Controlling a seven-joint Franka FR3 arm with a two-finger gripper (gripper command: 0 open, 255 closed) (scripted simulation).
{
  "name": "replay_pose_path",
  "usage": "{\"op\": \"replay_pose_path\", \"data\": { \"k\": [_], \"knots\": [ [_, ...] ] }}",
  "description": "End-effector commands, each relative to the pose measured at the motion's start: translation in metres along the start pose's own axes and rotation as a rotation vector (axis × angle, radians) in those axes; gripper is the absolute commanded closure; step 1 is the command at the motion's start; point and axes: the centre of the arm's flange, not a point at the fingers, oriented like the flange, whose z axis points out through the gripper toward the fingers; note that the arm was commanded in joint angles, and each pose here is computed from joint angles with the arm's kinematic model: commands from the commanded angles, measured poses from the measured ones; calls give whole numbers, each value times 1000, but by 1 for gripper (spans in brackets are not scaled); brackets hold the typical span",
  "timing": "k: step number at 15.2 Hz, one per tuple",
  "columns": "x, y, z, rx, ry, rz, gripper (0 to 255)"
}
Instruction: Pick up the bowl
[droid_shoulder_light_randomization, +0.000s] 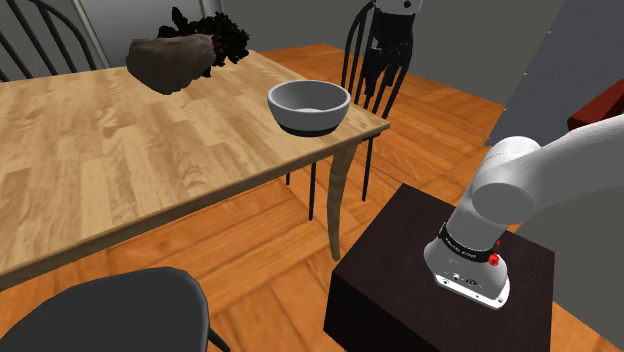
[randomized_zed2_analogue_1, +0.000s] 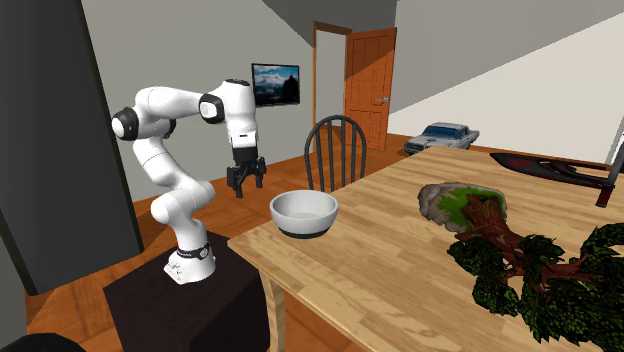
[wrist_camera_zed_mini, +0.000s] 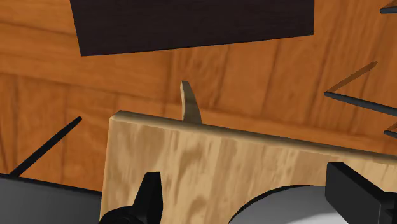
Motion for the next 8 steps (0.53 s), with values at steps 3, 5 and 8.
{"op": "replay_pose_path", "data": {
  "k": [3,5,8],
  "knots": [
    [27,7,2,22,-5,18,0],
    [54,14,4,45,-11,35,0],
    [94,25,8,78,-19,61,0]
  ]
}}
